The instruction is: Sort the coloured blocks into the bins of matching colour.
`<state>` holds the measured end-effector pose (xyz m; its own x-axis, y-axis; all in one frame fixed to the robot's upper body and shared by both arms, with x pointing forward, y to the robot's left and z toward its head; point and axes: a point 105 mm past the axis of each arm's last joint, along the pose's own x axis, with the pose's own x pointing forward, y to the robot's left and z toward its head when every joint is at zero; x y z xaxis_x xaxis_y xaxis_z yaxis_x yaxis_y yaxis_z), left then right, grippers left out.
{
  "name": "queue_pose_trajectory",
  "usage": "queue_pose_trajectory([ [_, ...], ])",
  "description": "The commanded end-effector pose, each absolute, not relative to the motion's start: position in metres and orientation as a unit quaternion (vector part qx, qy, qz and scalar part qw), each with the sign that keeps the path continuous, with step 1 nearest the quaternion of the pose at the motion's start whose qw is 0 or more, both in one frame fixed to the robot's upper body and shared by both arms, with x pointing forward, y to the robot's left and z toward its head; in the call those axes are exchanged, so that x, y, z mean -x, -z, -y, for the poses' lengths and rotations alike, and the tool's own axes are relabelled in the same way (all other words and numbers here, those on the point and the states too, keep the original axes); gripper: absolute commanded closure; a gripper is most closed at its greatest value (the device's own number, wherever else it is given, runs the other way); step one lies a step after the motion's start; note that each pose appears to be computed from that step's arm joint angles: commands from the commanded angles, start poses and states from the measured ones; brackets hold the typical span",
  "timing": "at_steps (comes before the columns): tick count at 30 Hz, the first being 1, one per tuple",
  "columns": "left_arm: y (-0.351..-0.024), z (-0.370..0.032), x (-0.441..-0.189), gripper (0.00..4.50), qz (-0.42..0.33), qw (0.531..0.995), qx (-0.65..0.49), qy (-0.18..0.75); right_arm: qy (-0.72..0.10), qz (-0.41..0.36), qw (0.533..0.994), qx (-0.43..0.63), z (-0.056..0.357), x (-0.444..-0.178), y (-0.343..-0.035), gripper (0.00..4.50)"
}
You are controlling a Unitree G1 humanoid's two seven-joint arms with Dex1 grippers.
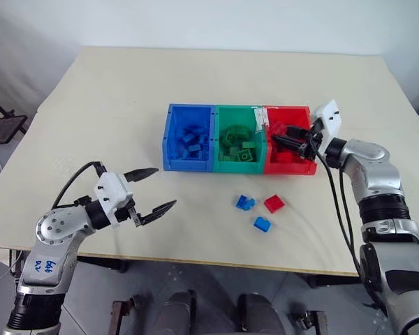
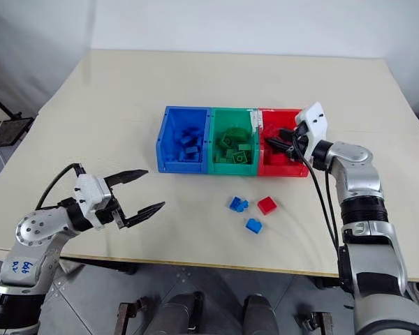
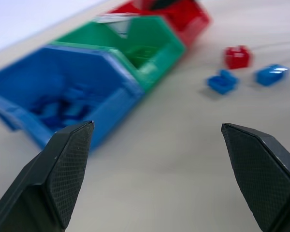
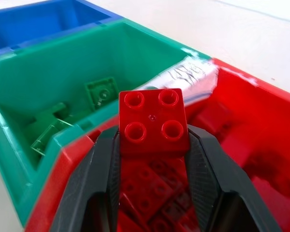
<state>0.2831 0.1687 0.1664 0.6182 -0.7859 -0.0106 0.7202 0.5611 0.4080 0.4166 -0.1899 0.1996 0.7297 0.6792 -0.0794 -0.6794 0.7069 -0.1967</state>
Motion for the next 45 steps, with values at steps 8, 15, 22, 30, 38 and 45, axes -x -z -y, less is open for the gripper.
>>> queue_pose_trajectory([
  [8,-0.177,-0.162,-0.278,0.00,0.106,0.877,-0.154,0.442,-0.349,0.040,0.929,0.120,0.205,-0.414,-0.225,1.76],
  [15,-0.177,-0.152,-0.283,0.00,0.103,0.859,-0.156,0.477,-0.396,0.090,0.906,0.117,0.230,-0.366,-0.241,0.05],
  [22,-0.144,-0.129,-0.280,0.00,0.055,0.790,-0.213,0.572,-0.416,-0.020,0.890,0.184,0.270,-0.279,-0.182,0.05],
  [30,-0.143,-0.114,-0.284,0.00,0.056,0.775,-0.195,0.599,-0.389,-0.101,0.893,0.205,0.302,-0.236,-0.124,0.05],
  [38,-0.148,-0.138,-0.285,0.00,0.044,0.798,-0.192,0.570,-0.481,-0.061,0.847,0.218,0.250,-0.281,-0.133,0.05],
  [45,-0.145,-0.158,-0.277,0.00,0.038,0.832,-0.187,0.521,-0.581,-0.084,0.774,0.238,0.206,-0.323,-0.131,0.05],
])
